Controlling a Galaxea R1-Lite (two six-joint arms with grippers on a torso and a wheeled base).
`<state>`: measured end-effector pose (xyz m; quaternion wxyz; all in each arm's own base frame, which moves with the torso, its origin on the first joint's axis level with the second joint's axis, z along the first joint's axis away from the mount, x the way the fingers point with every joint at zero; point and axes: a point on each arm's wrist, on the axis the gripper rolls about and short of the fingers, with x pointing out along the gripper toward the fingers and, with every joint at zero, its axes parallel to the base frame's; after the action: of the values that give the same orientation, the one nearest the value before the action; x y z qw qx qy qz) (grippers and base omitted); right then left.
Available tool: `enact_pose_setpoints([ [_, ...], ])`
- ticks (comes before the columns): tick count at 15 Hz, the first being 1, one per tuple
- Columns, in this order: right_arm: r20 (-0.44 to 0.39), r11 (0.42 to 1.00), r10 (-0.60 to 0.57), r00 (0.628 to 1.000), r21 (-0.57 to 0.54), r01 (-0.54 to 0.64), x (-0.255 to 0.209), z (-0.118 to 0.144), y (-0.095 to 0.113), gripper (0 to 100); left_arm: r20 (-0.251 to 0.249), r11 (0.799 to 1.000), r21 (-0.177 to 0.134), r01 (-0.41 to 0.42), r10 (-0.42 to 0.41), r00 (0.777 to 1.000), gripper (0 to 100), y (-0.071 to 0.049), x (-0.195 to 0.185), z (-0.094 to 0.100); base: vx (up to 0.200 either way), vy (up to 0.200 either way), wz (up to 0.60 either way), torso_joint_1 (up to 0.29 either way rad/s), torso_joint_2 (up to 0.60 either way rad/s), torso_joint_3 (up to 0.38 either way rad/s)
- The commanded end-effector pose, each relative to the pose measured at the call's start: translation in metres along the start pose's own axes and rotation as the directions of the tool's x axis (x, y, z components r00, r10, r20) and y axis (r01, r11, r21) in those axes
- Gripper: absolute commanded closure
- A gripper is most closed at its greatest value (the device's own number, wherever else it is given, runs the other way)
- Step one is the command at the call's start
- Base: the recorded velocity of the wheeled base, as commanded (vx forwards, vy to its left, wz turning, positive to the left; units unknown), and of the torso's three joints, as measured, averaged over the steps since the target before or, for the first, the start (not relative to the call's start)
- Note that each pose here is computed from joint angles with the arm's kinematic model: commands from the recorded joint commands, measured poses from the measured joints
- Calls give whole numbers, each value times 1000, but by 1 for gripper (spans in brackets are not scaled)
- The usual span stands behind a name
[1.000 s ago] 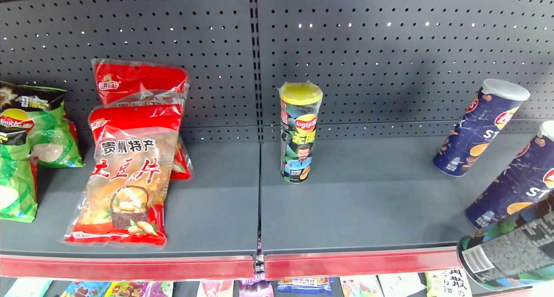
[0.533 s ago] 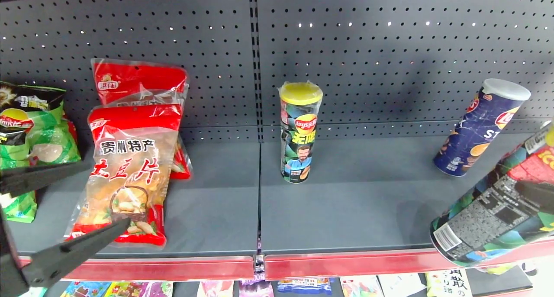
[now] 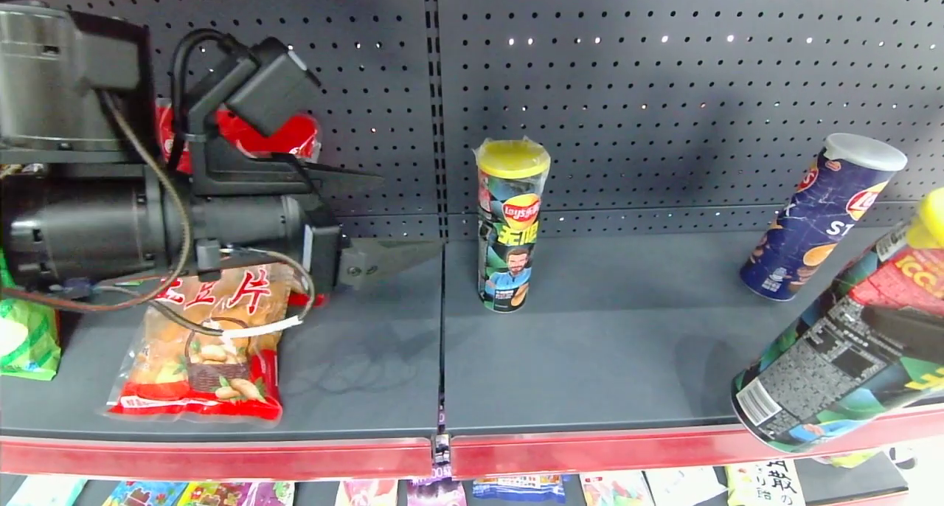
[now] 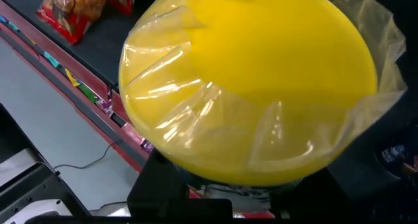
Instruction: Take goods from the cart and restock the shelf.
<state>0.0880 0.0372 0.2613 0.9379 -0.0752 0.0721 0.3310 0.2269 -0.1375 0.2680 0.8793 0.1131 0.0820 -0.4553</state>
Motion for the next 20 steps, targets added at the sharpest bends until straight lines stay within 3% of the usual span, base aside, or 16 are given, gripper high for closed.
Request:
enact_pose_setpoints([
  [1,-2,1000,1,1000,0,-1,1,0,0,100,-51,999,-18,28,-29,998,0,4,27,-11,0,0,0,0,0,0],
  [5,-13,1000,3,1000,4,-3,2,-2,0,100,-15,1000,4,17,-17,1000,0,13,52,-15,0,0,0,0,0,0],
  [11,-26,1000,2,1000,9,-2,5,-4,-1,100,-3,1000,13,17,-17,1000,0,24,84,-11,0,0,0,0,0,0],
  [16,-29,1000,1,1000,10,-1,7,-4,-2,100,5,1000,21,9,-9,1000,0,28,101,-8,0,0,0,0,0,0],
  [20,-31,1000,1,1000,11,-1,7,-4,-2,100,1,1000,22,11,-11,1000,0,24,109,-8,0,0,0,0,0,0],
])
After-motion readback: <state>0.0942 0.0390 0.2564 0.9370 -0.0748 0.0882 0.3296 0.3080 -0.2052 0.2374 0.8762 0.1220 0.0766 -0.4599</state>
